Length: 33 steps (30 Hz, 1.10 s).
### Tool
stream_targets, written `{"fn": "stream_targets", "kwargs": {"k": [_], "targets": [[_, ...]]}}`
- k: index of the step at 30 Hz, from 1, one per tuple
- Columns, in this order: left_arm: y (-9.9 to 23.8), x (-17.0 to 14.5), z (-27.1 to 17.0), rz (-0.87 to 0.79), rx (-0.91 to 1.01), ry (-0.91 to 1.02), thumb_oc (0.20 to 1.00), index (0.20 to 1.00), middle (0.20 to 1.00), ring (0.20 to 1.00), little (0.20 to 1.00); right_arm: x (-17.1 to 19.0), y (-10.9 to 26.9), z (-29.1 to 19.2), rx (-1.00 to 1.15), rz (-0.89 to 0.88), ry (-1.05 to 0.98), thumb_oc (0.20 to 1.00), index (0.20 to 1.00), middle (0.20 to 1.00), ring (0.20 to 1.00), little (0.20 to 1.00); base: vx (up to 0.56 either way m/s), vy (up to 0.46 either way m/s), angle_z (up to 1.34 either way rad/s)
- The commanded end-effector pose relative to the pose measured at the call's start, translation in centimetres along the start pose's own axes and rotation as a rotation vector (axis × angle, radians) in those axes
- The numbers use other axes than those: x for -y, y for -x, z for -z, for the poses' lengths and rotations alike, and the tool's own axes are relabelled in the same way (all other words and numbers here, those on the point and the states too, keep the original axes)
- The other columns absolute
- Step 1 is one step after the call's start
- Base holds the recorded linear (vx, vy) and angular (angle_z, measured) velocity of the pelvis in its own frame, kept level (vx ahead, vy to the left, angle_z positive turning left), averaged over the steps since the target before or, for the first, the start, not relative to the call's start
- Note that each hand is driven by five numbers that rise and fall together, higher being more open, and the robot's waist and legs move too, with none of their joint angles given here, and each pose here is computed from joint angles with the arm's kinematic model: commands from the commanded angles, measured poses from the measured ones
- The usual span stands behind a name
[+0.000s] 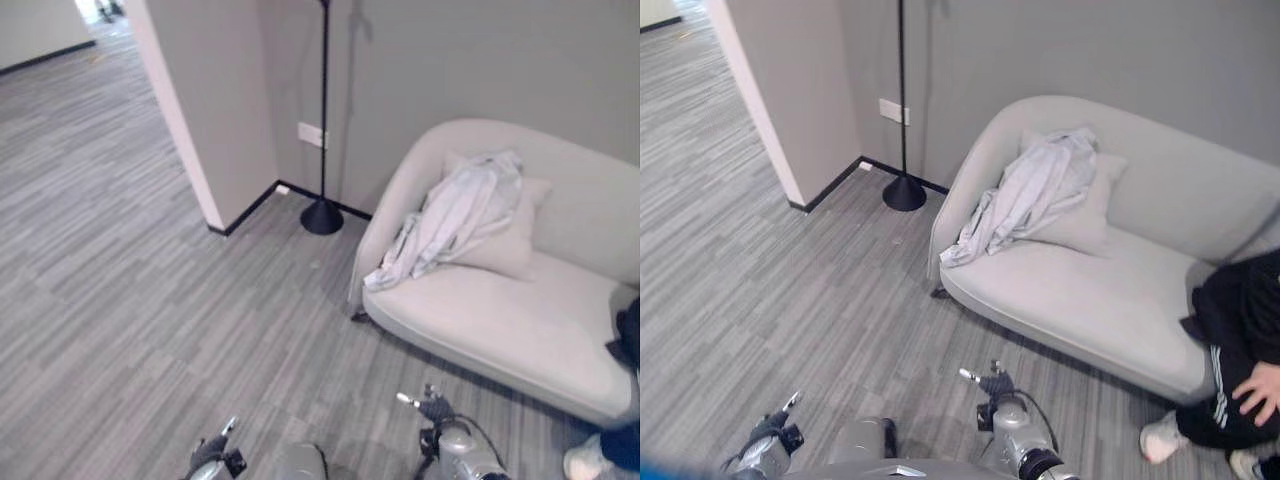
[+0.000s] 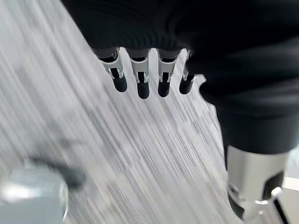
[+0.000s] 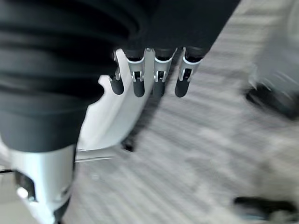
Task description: Hang the clothes on the sofa on the clothes rack.
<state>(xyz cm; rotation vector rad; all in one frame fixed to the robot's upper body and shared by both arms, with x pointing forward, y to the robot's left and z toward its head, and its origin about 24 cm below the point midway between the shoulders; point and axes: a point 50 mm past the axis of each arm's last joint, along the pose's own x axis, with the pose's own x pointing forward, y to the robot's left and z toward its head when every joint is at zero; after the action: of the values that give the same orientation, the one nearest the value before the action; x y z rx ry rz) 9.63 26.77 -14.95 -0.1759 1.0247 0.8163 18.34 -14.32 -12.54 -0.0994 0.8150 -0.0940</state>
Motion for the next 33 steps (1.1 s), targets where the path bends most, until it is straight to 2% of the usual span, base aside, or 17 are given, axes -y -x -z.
{"fn": "stream_targets", "kwargs": {"k": [1,3,7,12,15,23,29,33], "targets": [[-0.1,0.5,-1.5,0.017,0.058,0.043,1.0,1.0,1.0,1.0,1.0,2.0,-0.9,-3.0,0.106,0.07,0.01,1.0,1.0,1.0,1.0,1.0,0.14,0.219,-0.34],[0.3,2.1,-1.3,0.069,0.064,0.045,1.0,1.0,1.0,1.0,1.0,2.5,-0.9,-3.2,0.112,0.101,-0.02,1.0,1.0,1.0,1.0,1.0,0.12,0.102,-0.23],[1.4,4.9,0.4,0.196,0.05,-0.073,1.0,1.0,1.0,1.0,1.0,2.0,-0.8,-3.8,0.136,0.088,-0.023,1.0,1.0,1.0,1.0,1.0,0.15,-0.048,0.23],[1.5,3.6,2.8,0.165,-0.042,-0.066,1.0,1.0,1.0,1.0,1.0,2.2,-0.4,-2.4,0.105,0.088,-0.012,1.0,1.0,1.0,1.0,1.0,0.28,-0.171,-0.01],[1.4,3.2,2.8,0.145,-0.041,-0.061,1.0,1.0,1.0,1.0,1.0,2.7,-0.2,-2.1,0.113,0.096,-0.004,1.0,1.0,1.0,1.0,1.0,0.25,-0.246,-0.12],[2.1,6.1,0.7,0.24,0.062,-0.005,1.0,1.0,1.0,1.0,1.0,5.4,-0.5,-3.0,0.153,0.174,0.017,1.0,1.0,1.0,1.0,1.0,0.14,-0.168,-0.48],[3.0,7.8,-0.2,0.302,0.096,0.13,1.0,1.0,1.0,1.0,1.0,6.3,-0.4,-6.0,0.292,0.207,0.21,1.0,1.0,1.0,1.0,1.0,0.16,0.052,-0.31],[3.3,8.5,-0.8,0.331,0.126,0.128,1.0,1.0,1.0,1.0,1.0,6.6,-0.5,-7.0,0.339,0.233,0.359,1.0,1.0,1.0,1.0,1.0,0.22,0.128,-0.14]]}}
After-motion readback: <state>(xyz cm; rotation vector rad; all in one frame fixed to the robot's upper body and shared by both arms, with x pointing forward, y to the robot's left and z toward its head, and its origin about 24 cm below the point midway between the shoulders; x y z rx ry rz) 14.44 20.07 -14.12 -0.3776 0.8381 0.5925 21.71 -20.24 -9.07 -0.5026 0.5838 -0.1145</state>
